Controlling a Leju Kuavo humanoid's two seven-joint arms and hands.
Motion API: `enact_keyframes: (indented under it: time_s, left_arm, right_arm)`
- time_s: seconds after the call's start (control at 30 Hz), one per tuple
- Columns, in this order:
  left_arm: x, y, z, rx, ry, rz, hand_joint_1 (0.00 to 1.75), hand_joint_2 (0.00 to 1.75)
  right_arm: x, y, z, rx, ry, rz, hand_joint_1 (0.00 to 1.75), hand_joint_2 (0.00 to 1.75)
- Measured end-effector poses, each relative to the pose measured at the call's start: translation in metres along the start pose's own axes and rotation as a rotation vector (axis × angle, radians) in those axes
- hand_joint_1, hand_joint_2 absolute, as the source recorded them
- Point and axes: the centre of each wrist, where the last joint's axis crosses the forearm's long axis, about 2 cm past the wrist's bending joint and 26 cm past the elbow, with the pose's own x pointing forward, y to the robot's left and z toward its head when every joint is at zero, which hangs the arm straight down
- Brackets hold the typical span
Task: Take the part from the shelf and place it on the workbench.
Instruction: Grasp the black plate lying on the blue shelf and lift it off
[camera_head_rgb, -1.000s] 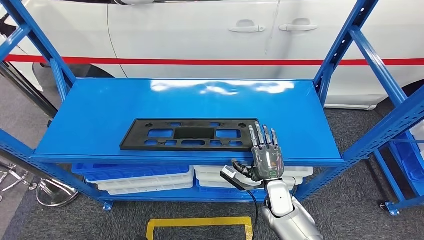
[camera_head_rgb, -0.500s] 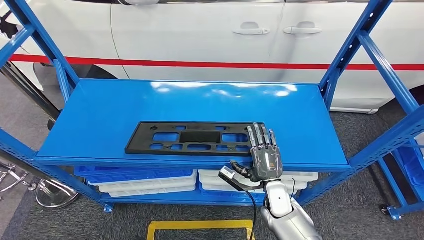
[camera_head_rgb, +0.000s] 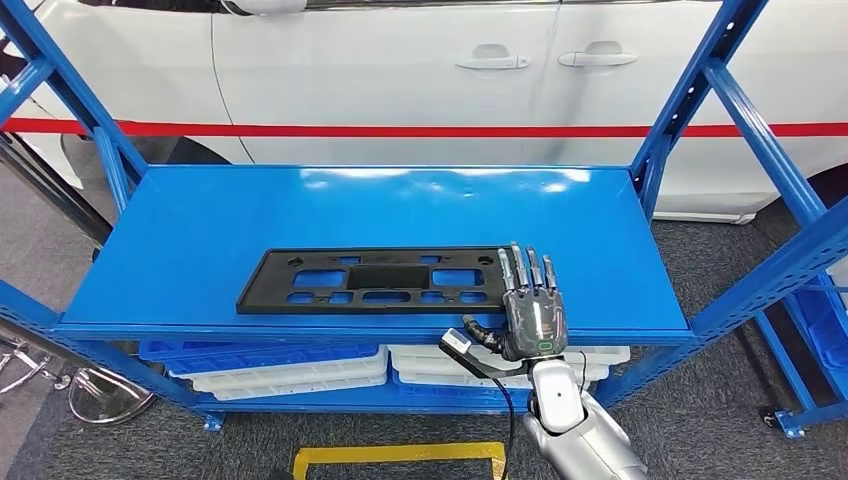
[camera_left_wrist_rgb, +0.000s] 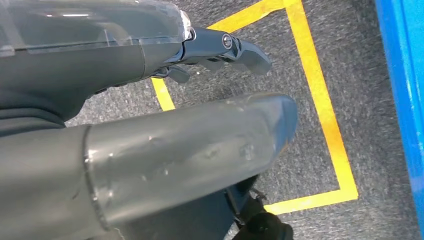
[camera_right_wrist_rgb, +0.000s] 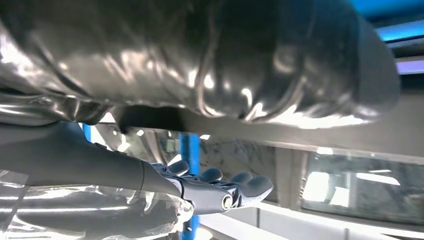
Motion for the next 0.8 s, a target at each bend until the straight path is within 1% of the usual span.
enact_keyframes:
  time_s: [0.23, 0.37, 0.53, 0.8]
  left_arm:
    - [0.001, -0.001, 0.0, -0.002, -0.003, 0.0, 0.0, 0.0]
    - [0.002, -0.001, -0.001, -0.003, -0.009, -0.004, 0.0, 0.0]
    - [0.006, 0.0, -0.003, -0.008, -0.018, -0.015, 0.0, 0.0]
    - [0.007, 0.0, -0.003, -0.012, -0.022, -0.024, 0.0, 0.0]
  right_arm:
    - [-0.001, -0.001, -0.002, -0.005, -0.023, 0.029, 0.0, 0.0]
    - [0.008, 0.002, -0.006, 0.016, -0.058, 0.071, 0.0, 0.0]
    - [0.017, 0.0, -0.02, 0.021, -0.13, 0.135, 0.0, 0.0]
    - [0.026, 0.004, -0.025, 0.041, -0.208, 0.188, 0.0, 0.0]
